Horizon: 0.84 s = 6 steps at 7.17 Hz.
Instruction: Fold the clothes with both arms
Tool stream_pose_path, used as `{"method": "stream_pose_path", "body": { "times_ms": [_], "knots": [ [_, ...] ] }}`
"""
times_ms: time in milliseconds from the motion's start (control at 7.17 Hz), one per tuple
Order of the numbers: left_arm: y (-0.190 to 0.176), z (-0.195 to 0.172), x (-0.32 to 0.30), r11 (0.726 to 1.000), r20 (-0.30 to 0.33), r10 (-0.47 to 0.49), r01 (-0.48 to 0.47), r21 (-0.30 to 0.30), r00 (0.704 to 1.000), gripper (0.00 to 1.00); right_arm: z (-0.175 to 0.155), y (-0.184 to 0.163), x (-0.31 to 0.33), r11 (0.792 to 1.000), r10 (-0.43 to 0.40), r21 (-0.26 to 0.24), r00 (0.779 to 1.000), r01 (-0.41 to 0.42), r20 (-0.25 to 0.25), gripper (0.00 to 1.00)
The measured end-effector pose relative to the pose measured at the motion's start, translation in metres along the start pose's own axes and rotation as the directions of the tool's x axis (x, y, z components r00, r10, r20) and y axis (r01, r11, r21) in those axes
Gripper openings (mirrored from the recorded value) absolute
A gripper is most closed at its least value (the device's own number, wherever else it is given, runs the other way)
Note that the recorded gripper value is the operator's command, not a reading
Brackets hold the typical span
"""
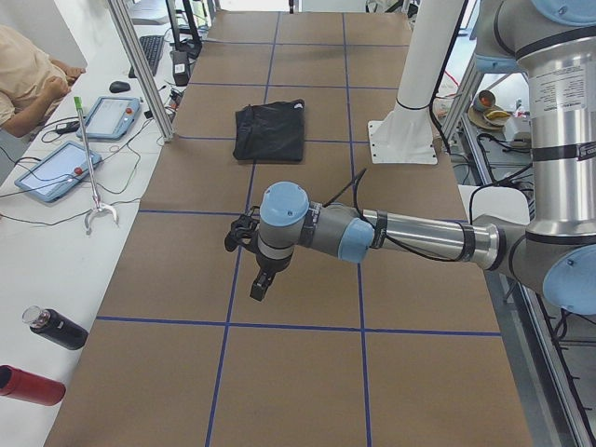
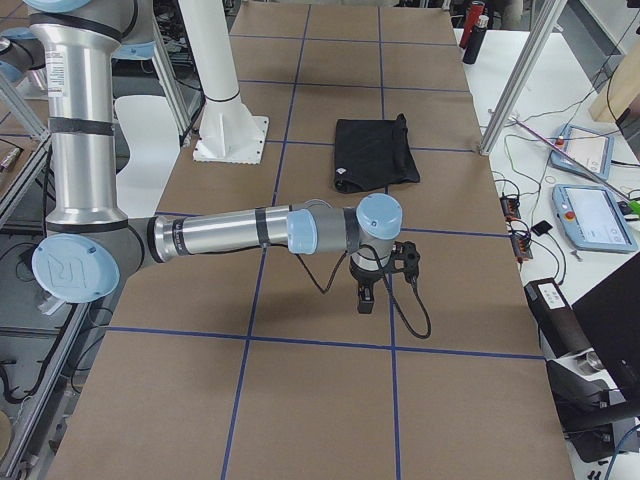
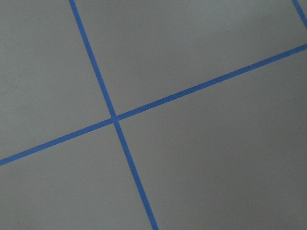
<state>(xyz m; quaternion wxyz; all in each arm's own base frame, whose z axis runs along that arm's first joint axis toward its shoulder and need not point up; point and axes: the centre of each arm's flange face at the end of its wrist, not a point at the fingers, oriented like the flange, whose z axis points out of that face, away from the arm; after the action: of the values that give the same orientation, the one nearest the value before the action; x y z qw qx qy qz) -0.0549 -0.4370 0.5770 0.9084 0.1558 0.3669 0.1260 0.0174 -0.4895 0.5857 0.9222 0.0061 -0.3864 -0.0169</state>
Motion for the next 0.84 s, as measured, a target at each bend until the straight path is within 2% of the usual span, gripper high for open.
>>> {"method": "stream_pose_path", "body": {
  "times_ms": [279, 837],
  "knots": [
    [0.0031, -0.0012, -0.0071, 0.999, 0.007, -0.053, 0.053, 0.0, 0.999, 1.0, 0.0011, 0.0007, 0.0017, 1.0, 0.002, -0.002, 1.0, -0.002, -0.004, 1.0],
    [0.0032, -0.0017, -0.0074, 0.998, 0.006, -0.068, 0.068, 0.001, 0.998, 1.0, 0.0014, 0.0013, 0.0013, 1.0, 0.001, -0.002, 1.0, -0.001, -0.004, 1.0]
  ]
}}
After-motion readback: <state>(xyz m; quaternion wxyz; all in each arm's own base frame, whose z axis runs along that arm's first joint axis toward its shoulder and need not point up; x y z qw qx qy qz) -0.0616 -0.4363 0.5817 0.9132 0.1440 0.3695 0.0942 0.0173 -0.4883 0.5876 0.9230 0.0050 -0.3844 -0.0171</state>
